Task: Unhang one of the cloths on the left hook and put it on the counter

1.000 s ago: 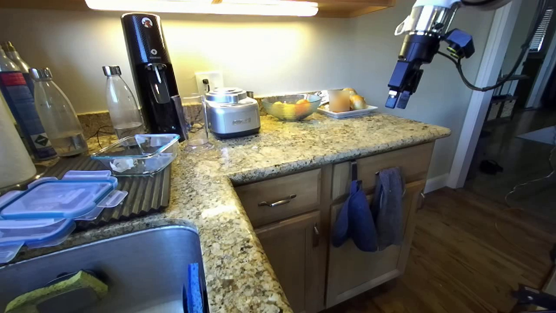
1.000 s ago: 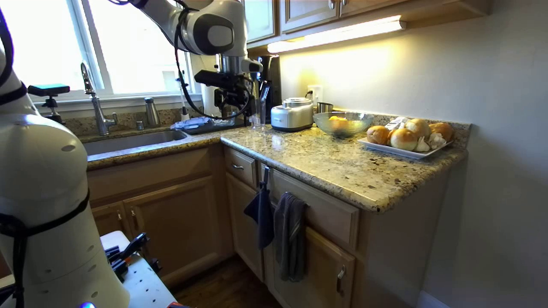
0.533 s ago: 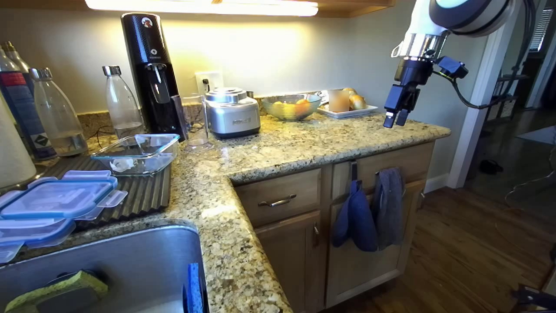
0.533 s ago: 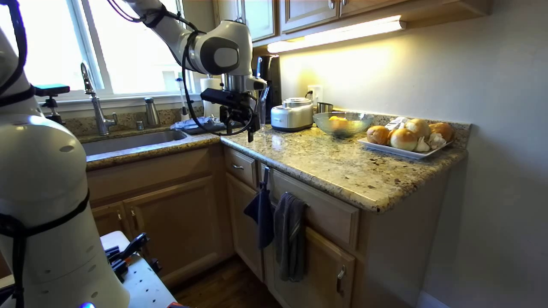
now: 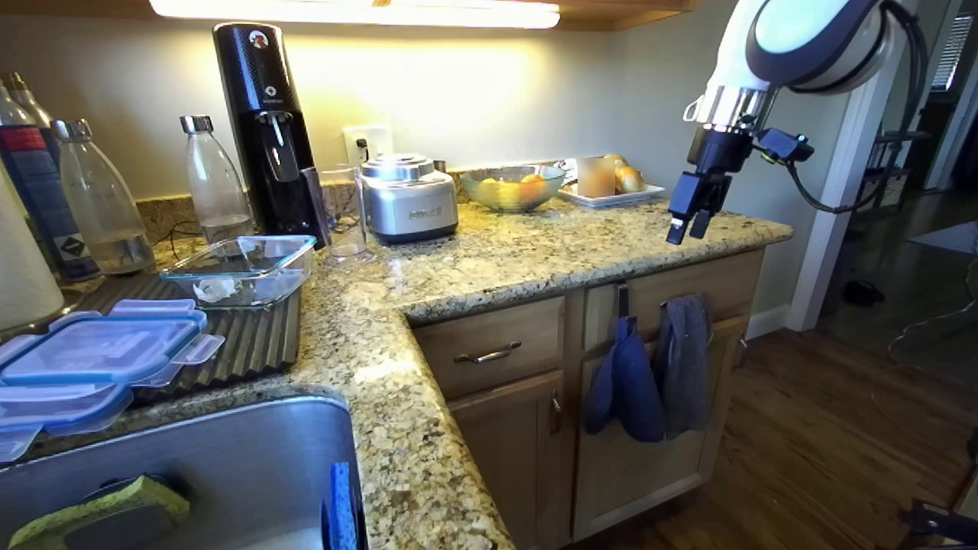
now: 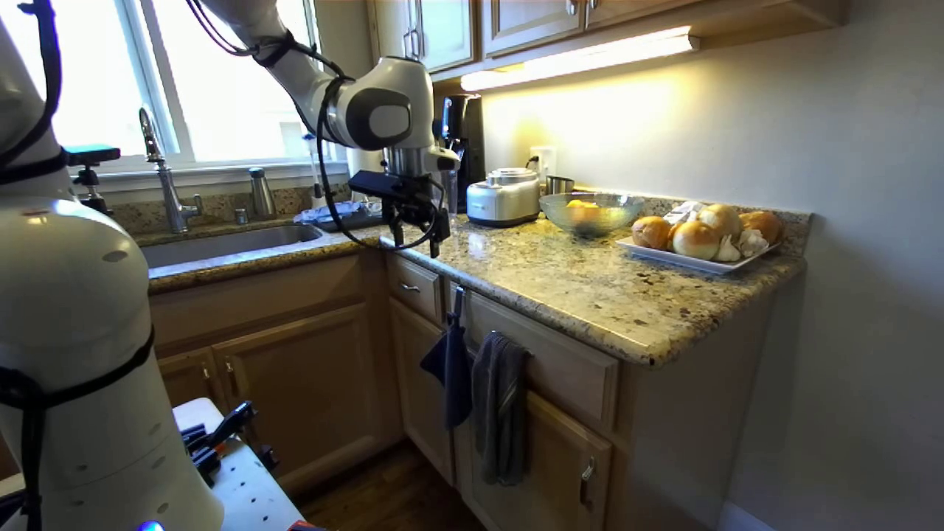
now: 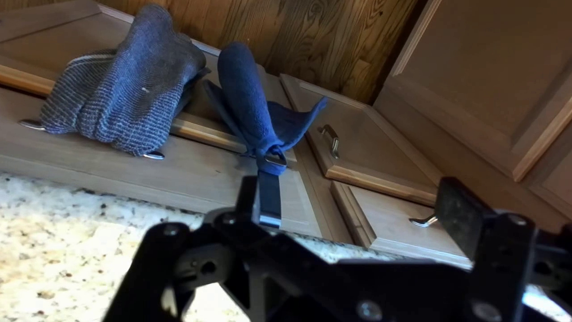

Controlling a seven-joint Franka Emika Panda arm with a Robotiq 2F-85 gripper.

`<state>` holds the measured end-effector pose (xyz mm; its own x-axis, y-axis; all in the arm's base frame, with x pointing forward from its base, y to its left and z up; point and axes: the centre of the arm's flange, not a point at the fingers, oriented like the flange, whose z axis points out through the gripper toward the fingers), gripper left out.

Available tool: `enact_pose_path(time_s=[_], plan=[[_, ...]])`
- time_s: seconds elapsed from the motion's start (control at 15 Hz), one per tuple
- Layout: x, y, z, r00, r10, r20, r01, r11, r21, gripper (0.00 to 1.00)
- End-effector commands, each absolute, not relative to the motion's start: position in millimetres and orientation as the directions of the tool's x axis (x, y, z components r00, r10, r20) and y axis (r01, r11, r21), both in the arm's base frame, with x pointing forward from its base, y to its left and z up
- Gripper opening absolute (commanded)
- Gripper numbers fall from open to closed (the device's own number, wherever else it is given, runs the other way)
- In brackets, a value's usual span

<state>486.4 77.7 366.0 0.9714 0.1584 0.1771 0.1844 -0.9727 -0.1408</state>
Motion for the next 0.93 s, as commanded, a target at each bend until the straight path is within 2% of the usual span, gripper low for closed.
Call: enact_pose_path(time_s=[0.0, 0.4, 0.67, 0.87], plan=[[481.1, 74.8, 315.3, 0.974, 0.084, 0.212, 0.114, -0.985, -0.130, 1.00], [473.2, 71.0, 261.3, 0.960, 0.028, 0.280, 0.061, -0.992, -0.107, 1.00], [471.8, 68.7, 250.4, 0.978, -0.005, 0.207, 0.018, -0.994, -0.110, 1.00], [476.1, 71.1, 245.7, 0.975, 0.017, 0.224, 0.042, -0.993, -0.108, 1.00]])
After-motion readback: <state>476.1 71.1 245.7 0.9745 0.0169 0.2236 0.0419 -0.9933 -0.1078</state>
